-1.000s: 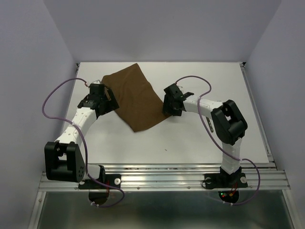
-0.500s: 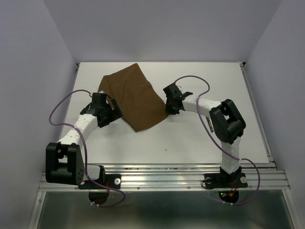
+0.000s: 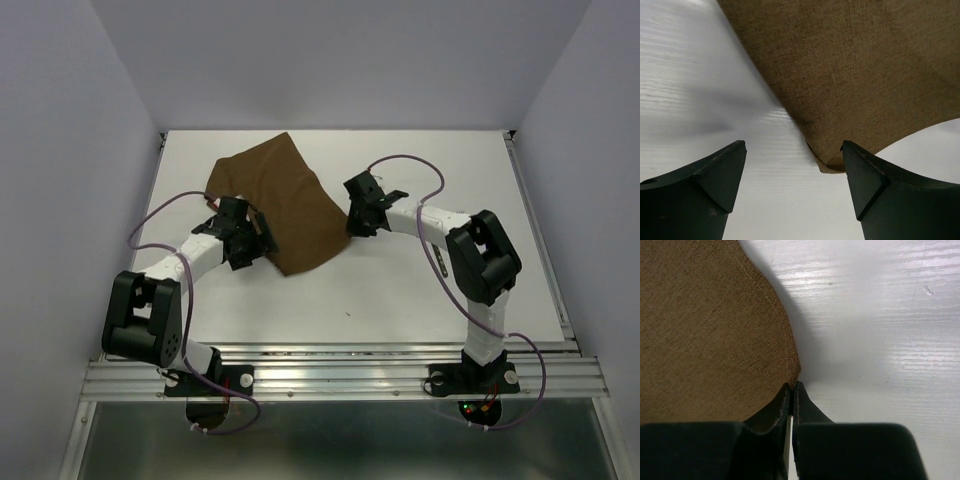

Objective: Fold the napkin into a case and place the utensils inside
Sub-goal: Flatten out the crumpled napkin at the center of the board.

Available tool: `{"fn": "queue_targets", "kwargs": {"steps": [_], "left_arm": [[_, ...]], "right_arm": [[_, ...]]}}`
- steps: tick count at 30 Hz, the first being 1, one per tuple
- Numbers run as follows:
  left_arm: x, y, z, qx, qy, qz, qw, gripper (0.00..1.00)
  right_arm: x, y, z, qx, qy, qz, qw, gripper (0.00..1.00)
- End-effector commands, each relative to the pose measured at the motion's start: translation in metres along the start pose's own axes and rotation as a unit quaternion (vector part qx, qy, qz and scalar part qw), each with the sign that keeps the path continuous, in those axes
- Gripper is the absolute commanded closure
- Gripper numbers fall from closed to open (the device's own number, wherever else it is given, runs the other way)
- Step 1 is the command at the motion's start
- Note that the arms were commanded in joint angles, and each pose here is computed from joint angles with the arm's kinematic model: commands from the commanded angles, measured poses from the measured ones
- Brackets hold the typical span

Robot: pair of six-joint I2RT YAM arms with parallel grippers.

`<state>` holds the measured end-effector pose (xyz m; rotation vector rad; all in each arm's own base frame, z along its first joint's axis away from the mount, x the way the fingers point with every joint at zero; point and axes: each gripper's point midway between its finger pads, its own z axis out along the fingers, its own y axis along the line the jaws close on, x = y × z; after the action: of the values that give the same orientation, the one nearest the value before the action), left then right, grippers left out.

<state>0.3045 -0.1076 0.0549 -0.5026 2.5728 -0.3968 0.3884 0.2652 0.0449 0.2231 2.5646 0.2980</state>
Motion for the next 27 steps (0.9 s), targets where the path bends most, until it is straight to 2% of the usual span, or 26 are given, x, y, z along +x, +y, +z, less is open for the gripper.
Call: {"fn": "queue_targets", "kwargs": {"steps": [1, 3, 6, 7, 8, 9, 11, 12, 15, 16, 18, 19, 21, 22, 24, 25, 27], "left_arm": [[0.012, -0.012, 0.008, 0.019, 0.014, -0.005, 1.0, 0.12], [0.017, -0.014, 0.014, 0.028, 0.022, -0.009, 0.999, 0.21], [0.015, -0.012, 0.022, 0.02, 0.023, -0.008, 0.999, 0.24], [0.011, -0.014, 0.023, 0.016, 0.021, -0.005, 1.0, 0.29], [0.014, -0.012, 0.026, 0.008, 0.028, -0.001, 1.0, 0.3], [0.008, -0.013, 0.027, 0.003, 0.021, -0.001, 1.0, 0.38], [0.005, -0.011, 0.03, -0.006, 0.018, 0.001, 1.0, 0.47], [-0.001, -0.011, 0.031, -0.014, 0.01, 0.0, 1.0, 0.59], [-0.006, -0.01, 0.034, -0.031, 0.015, 0.008, 0.999, 0.85], [-0.015, -0.015, 0.032, -0.031, 0.011, 0.011, 0.999, 1.0], [-0.03, -0.022, 0.027, -0.034, -0.002, 0.018, 0.999, 1.0], [-0.051, -0.034, 0.02, -0.027, -0.025, 0.027, 0.999, 1.0], [-0.077, -0.032, 0.008, -0.063, -0.057, 0.04, 0.996, 1.0], [-0.109, -0.051, -0.01, -0.054, -0.094, 0.045, 0.993, 1.0], [-0.137, -0.05, -0.033, -0.082, -0.119, 0.057, 0.988, 1.0], [-0.178, -0.062, -0.061, -0.083, -0.173, 0.053, 0.98, 1.0], [-0.21, -0.071, -0.091, -0.083, -0.207, 0.056, 0.973, 1.0]], "right_arm": [[-0.02, 0.019, -0.026, -0.036, -0.029, 0.009, 0.999, 0.99], [-0.022, 0.018, -0.031, -0.038, -0.036, 0.011, 0.999, 0.99], [-0.023, 0.015, -0.034, -0.036, -0.043, 0.014, 0.998, 0.99], [-0.023, 0.013, -0.036, -0.035, -0.046, 0.014, 0.998, 0.99], [-0.023, 0.012, -0.036, -0.035, -0.049, 0.012, 0.998, 0.99], [-0.024, 0.012, -0.037, -0.034, -0.051, 0.01, 0.998, 0.99], [-0.027, 0.013, -0.039, -0.036, -0.055, 0.01, 0.998, 0.99], [-0.028, 0.012, -0.04, -0.033, -0.058, 0.01, 0.998, 0.99], [-0.036, 0.007, -0.045, -0.021, -0.079, 0.006, 0.997, 0.99], [-0.044, 0.004, -0.046, -0.011, -0.097, 0.005, 0.995, 0.99], [-0.054, 0.006, -0.049, -0.008, -0.112, -0.001, 0.994, 0.99], [-0.06, 0.008, -0.051, -0.008, -0.119, -0.013, 0.993, 0.99], [-0.083, 0.027, -0.063, -0.029, -0.141, -0.017, 0.99, 0.99], [-0.093, 0.035, -0.069, -0.039, -0.149, -0.019, 0.988, 0.99], [-0.116, 0.052, -0.087, -0.058, -0.171, -0.025, 0.983, 0.99], [-0.142, 0.069, -0.108, -0.076, -0.2, -0.02, 0.977, 0.99], [-0.167, 0.081, -0.134, -0.092, -0.23, -0.01, 0.969, 0.99]]}}
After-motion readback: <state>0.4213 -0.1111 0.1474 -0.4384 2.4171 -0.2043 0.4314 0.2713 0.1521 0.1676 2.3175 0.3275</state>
